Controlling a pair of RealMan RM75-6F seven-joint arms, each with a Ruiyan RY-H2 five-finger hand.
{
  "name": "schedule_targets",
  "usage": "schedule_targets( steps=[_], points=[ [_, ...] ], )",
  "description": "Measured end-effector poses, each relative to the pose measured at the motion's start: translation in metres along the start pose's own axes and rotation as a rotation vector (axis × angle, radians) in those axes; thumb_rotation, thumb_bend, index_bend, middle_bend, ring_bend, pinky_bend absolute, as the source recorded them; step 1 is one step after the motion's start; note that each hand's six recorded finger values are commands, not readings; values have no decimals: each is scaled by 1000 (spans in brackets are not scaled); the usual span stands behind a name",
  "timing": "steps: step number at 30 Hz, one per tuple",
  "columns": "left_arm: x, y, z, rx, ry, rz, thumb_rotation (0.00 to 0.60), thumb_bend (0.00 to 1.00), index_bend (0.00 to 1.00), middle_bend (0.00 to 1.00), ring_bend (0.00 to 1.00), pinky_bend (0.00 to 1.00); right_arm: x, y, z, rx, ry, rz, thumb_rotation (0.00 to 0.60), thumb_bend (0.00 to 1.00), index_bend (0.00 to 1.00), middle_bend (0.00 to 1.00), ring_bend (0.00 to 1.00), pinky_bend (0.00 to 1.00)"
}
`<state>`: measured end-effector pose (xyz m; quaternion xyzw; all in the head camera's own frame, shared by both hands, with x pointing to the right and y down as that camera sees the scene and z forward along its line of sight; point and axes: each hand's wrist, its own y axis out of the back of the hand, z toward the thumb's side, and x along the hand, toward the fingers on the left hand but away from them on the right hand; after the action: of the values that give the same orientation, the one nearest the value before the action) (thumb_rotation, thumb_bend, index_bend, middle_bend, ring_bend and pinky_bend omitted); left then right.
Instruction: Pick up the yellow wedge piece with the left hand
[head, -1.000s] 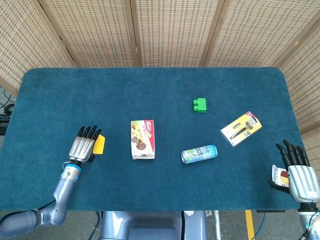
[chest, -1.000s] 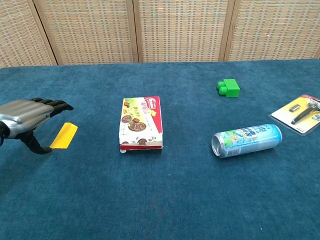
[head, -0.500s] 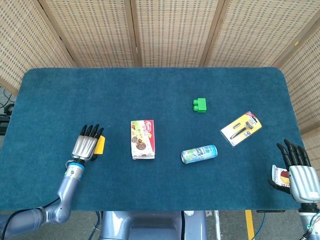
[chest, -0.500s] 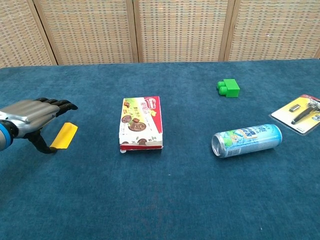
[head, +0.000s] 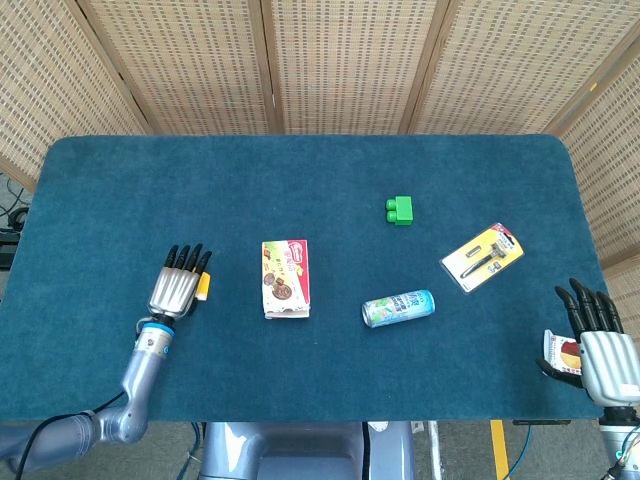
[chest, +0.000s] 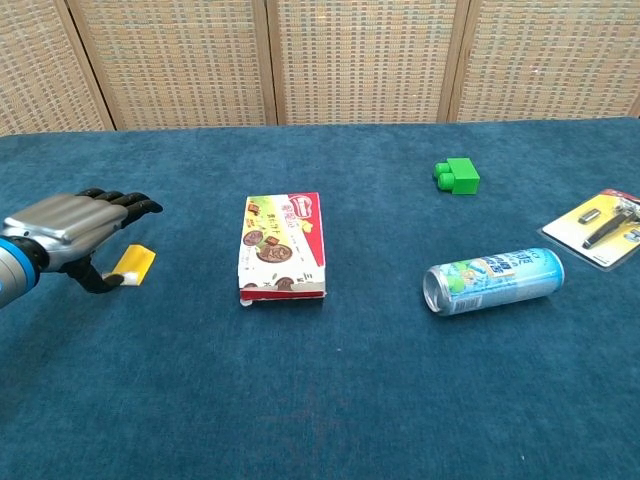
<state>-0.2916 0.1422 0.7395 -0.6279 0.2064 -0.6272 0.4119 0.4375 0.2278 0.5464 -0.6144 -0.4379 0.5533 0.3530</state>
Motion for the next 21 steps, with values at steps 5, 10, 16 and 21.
schedule_targets(
  steps=[5,10,16,21],
  points=[
    [1,0,-6,4,21,9,600,493,0,0,0,0,0,1,0,-3,1,0,600,102,0,0,0,0],
    [2,-1,-11,-14,45,13,600,512,0,0,0,0,1,1,0,-5,1,1,600,105,0,0,0,0],
    [-7,2,-5,-88,15,-5,600,455,0,0,0,0,0,2,-2,-7,-7,-2,600,104,0,0,0,0],
    [-24,12,3,-129,-36,-20,600,413,102,0,0,0,1,2,-1,-8,-5,-4,600,104,0,0,0,0]
  ],
)
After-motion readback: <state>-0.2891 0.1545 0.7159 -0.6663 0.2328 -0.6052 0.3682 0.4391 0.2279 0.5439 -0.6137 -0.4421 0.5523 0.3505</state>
